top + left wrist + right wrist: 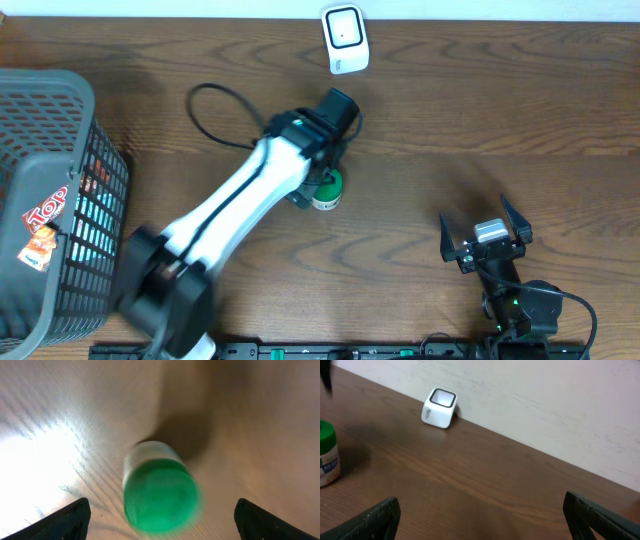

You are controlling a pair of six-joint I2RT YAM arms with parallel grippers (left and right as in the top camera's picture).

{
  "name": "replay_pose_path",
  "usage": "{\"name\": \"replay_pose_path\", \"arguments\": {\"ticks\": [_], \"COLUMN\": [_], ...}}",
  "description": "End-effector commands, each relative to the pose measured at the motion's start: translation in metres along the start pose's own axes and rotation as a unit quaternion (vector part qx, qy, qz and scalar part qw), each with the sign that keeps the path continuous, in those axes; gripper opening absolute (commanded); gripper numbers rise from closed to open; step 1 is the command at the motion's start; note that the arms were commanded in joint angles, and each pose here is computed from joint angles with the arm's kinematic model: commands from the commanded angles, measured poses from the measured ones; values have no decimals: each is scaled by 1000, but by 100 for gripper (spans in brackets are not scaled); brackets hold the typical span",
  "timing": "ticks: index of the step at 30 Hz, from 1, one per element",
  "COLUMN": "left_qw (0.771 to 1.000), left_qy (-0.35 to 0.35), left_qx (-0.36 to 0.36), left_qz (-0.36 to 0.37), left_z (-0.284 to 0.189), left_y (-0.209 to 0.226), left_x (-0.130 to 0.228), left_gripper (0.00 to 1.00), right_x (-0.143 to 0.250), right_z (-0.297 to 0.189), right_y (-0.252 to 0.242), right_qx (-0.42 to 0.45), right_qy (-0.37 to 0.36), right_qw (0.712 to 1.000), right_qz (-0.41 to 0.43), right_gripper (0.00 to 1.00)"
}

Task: Scan the item barcode
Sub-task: 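Lift the jar out with the left gripper and set it mid-table, then reach the left gripper into the basket and grasp the Kleenex pack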

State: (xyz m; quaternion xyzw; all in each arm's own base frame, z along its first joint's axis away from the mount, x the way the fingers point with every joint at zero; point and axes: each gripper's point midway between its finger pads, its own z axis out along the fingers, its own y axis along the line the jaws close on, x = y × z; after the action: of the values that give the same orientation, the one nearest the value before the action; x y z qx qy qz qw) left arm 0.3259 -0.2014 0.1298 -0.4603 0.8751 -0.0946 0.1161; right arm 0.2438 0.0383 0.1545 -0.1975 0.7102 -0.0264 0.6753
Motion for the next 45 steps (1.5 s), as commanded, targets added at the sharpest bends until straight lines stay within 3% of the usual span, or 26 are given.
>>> {"name": "replay_pose_path", "arguments": {"ticks": [1, 4, 7, 9, 14, 17, 21, 27, 34, 39, 45], "left_qw": [989, 963, 949, 946, 932, 933, 938, 944, 963, 962, 952], "left_qy": [-86, -160, -211, -280, -341, -334, -272, -206, -179, -129, -80], "left_qx": [75, 122, 148, 141, 113, 52, -14, -62, -118, -211, -272], "left_qz": [94, 178, 182, 80, -45, -128, -215, -249, -167, -116, -115], "left_z": [-66, -126, -177, -233, -275, -268, -242, -205, -170, -142, -104], "left_y": [-9, -3, 24, 91, 177, 228, 273, 299, 312, 342, 367], "left_x": [-38, -75, -118, -179, -221, -230, -236, -263, -305, -316, -319], "left_gripper": [92, 92, 92, 92, 92, 93, 93, 93, 93, 93, 93], "right_x": [1, 1, 1, 1, 1, 1, 1, 1, 1, 1, 1], "right_z": [0, 0, 0, 0, 0, 0, 0, 0, 0, 0, 0], "right_y": [3, 3, 3, 3, 3, 3, 3, 3, 3, 3, 3], "right_qx": [-6, -6, -6, -6, -6, -6, -6, -6, -6, -6, -6], "right_qy": [2, 2, 1, 2, 2, 1, 2, 1, 1, 1, 1], "right_qw": [1000, 1000, 1000, 1000, 1000, 1000, 1000, 1000, 1000, 1000, 1000], "right_qz": [7, 7, 7, 7, 7, 7, 7, 7, 7, 7, 7], "right_gripper": [99, 99, 99, 99, 99, 99, 99, 99, 99, 99, 99]}}
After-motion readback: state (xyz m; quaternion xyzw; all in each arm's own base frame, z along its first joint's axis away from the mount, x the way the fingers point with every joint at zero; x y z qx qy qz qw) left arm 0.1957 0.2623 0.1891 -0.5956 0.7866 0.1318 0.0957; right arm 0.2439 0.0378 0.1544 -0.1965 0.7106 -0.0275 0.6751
